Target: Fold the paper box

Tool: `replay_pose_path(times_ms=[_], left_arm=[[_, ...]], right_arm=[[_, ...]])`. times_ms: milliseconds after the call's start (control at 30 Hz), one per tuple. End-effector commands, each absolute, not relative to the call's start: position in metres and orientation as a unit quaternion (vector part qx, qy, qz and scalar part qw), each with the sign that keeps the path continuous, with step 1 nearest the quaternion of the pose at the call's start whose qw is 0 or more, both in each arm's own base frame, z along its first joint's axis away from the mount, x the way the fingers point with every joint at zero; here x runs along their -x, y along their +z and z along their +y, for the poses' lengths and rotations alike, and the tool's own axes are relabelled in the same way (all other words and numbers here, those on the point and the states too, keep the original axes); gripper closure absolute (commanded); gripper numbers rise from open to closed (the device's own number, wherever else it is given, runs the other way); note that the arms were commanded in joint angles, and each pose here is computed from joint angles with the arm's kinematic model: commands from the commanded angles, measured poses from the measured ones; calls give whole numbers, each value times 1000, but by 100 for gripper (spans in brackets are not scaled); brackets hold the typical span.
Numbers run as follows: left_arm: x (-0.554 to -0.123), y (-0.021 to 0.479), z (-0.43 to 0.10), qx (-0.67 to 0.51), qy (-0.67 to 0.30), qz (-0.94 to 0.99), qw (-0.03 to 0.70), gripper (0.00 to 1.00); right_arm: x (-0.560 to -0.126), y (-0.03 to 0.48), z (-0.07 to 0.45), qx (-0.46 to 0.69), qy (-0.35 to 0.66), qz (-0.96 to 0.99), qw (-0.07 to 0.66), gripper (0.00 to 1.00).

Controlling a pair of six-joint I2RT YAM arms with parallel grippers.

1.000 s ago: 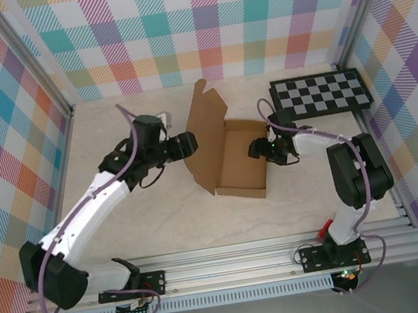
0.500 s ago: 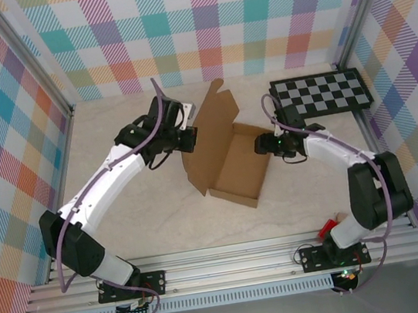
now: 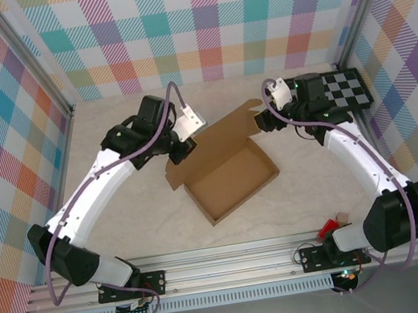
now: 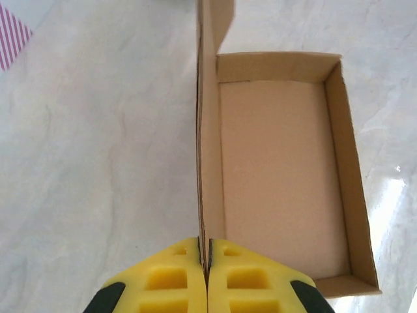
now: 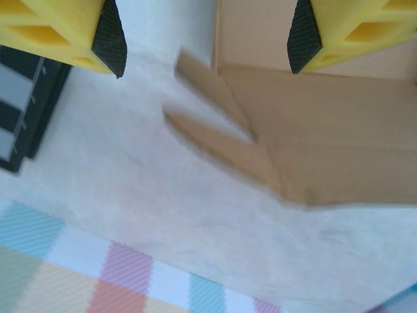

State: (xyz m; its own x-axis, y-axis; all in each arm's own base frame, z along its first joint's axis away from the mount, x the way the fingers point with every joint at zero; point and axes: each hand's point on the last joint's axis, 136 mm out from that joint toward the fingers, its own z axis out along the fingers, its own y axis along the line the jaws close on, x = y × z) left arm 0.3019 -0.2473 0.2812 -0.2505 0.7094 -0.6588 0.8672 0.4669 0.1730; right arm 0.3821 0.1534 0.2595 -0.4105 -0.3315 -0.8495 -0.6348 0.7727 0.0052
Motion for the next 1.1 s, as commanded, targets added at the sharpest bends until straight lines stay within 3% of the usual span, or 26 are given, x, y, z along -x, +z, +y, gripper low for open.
replay_pose_path(times_ms=[0,500,633,900,1067], left_arm=[[-292,292,-250,-554,-115,744,356,100],[-302,281,-241,-546,-114,754,348,100],[-301,281,-243,-545,-122,753,348,100],[-295,283,-247,-546,-142,747,351,100],[-300,287,-250,-533,-147,752,359,100]], right_arm=[[-368,259,183,401,226,756,465,34],[-328,218,177,460,292,715,437,47],[-334,216,176,457,288,718,439,63],[-360,213,166,413,246,745,463,63],[-365,208,168,394,219,760,468,87]])
